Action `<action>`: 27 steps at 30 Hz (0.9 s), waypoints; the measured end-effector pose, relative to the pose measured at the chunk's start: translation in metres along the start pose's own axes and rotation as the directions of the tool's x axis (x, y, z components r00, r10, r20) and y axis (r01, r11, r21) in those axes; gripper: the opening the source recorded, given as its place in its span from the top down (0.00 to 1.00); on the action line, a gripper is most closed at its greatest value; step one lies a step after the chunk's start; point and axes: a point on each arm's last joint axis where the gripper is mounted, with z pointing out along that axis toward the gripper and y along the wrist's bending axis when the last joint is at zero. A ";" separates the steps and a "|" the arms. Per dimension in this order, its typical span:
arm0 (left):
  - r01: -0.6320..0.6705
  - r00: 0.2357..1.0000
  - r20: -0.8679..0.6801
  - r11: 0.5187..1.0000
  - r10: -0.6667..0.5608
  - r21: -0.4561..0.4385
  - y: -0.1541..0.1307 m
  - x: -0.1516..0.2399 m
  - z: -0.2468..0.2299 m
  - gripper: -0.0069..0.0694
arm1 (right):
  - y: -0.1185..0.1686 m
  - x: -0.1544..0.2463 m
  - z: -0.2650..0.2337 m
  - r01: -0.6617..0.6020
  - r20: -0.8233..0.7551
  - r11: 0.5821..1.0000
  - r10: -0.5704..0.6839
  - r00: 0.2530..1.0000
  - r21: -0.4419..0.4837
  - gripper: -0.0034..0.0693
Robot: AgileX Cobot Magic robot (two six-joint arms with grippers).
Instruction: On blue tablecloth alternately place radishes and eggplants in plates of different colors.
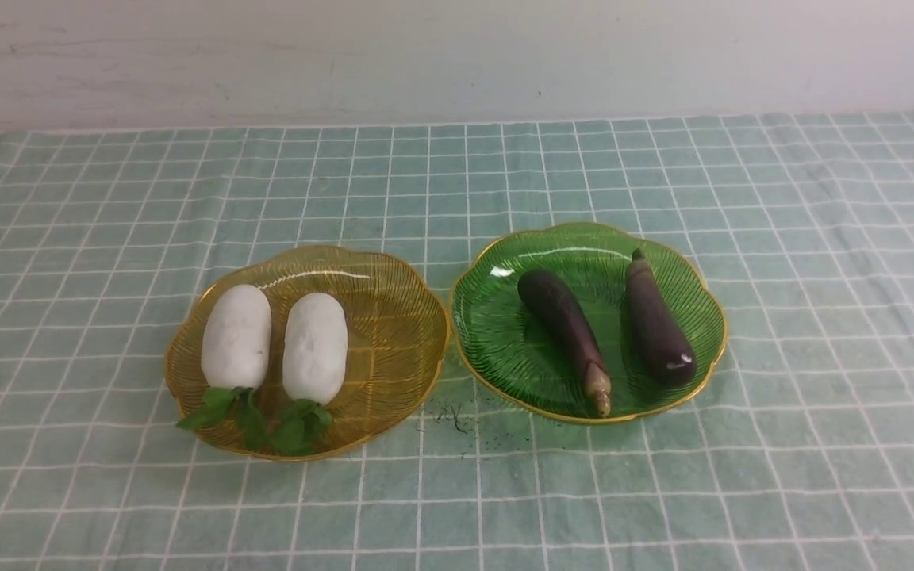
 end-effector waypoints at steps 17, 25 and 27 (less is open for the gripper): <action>-0.001 1.000 0.000 1.000 0.001 0.000 0.000 0.000 0.000 0.92 | 0.000 0.000 0.000 0.000 0.000 1.000 0.000 1.000 0.000 0.97; -0.001 1.000 0.000 1.000 0.001 0.000 0.000 0.000 0.000 0.92 | -0.003 0.024 0.000 0.130 -0.098 0.991 -0.127 0.987 0.030 0.97; -0.001 1.000 0.000 1.000 0.001 0.000 0.000 0.000 0.000 0.92 | -0.007 0.048 -0.001 0.185 -0.193 0.981 -0.170 0.966 0.064 0.97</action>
